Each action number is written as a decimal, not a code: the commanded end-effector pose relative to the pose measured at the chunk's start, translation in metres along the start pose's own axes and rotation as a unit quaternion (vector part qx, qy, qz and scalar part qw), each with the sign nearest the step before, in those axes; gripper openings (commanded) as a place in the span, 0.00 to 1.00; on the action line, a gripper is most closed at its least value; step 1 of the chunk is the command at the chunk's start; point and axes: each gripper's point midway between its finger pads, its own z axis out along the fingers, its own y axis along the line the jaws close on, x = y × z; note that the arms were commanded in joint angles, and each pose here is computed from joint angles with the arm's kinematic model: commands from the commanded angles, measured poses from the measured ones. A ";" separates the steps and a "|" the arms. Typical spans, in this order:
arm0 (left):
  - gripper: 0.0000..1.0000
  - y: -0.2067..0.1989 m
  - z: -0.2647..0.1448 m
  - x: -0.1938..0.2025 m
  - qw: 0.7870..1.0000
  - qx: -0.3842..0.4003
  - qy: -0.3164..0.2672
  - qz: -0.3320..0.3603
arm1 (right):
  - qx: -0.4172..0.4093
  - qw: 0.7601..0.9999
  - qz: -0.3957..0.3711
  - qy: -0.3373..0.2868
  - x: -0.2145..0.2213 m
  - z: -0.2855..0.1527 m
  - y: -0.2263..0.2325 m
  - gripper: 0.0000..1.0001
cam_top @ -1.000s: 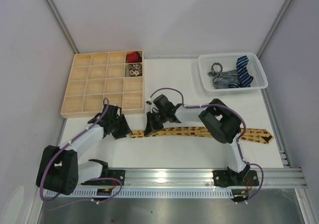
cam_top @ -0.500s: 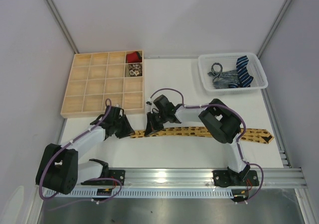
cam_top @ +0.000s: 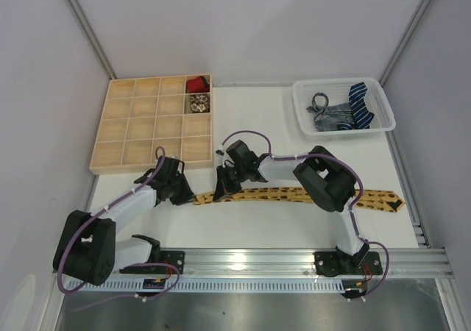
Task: Roll the ties
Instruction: Roll the tie
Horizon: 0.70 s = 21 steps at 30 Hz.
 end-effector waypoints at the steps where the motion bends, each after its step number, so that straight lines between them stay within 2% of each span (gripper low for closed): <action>1: 0.18 0.016 -0.001 0.011 0.999 -0.045 0.024 0.005 | -0.015 1.000 -0.011 -0.016 -0.015 -0.003 0.021 0.00; 7: 0.10 0.013 -0.006 0.006 0.998 -0.048 0.025 0.020 | -0.033 0.999 -0.020 -0.031 -0.026 -0.006 0.050 0.00; 10: 0.09 0.015 -0.008 0.002 0.998 -0.056 0.018 0.025 | -0.038 0.999 -0.022 -0.031 -0.027 -0.006 0.057 0.00; 14: 0.09 0.013 -0.011 0.000 0.998 -0.054 0.012 0.026 | -0.033 0.999 -0.019 -0.020 -0.022 0.002 0.055 0.00; 21: 0.01 0.010 -0.015 -0.004 0.998 -0.051 0.011 0.032 | -0.018 0.999 -0.018 -0.032 -0.026 0.007 0.048 0.00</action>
